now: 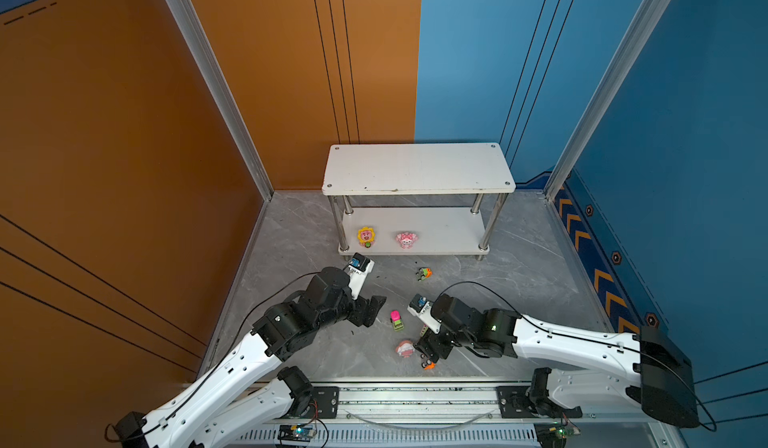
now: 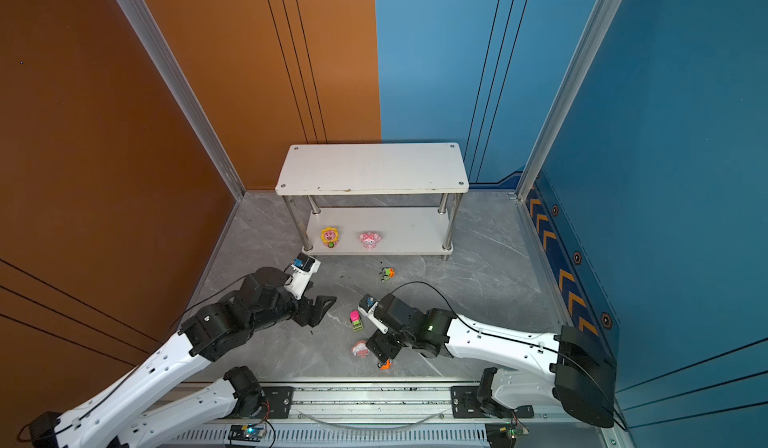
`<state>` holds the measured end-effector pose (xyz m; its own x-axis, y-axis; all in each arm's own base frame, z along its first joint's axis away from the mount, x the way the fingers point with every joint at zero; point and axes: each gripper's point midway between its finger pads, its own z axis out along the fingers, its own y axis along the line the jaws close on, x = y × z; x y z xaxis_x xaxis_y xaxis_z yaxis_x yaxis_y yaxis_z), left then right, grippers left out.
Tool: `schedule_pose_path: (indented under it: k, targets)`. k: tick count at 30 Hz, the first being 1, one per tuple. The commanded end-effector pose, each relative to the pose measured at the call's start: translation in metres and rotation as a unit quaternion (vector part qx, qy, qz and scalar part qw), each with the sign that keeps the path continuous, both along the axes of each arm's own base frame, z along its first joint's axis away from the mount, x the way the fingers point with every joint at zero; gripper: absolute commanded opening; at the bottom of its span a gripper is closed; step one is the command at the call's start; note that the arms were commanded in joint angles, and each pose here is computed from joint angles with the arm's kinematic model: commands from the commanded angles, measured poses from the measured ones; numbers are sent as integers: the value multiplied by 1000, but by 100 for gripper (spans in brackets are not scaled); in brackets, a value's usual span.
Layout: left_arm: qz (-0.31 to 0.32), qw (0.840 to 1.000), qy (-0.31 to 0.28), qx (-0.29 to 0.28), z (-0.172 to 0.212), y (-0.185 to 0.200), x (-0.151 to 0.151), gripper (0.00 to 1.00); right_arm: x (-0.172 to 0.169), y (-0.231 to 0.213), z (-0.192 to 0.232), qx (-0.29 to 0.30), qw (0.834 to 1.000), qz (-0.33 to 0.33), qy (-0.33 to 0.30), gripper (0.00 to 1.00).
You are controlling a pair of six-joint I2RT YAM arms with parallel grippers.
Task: Place and organize the plastic toys onto the shelf
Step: 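Grasp the figure on the table with the right gripper while the left arm retracts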
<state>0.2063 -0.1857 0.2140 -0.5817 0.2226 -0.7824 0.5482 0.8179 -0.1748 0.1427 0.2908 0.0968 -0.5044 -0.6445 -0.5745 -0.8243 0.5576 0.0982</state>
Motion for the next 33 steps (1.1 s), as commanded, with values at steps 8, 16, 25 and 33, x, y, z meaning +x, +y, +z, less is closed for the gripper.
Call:
schedule_pose_path:
  k: [8, 16, 25, 33]
  targets:
    - [-19, 997, 15, -67, 0, -17, -2, 85, -7, 35, 1, 16, 995, 95, -10, 83]
    - [-11, 998, 5, -69, 3, -13, -1, 85, -20, 50, -9, 3, 990, 138, 35, 80]
    - [-7, 997, 2, -73, 5, -12, 2, 85, -30, 49, -25, -16, 985, 157, 72, 73]
    - [-9, 997, 6, -78, 8, -13, 3, 85, -34, 50, -36, -26, 982, 162, 89, 61]
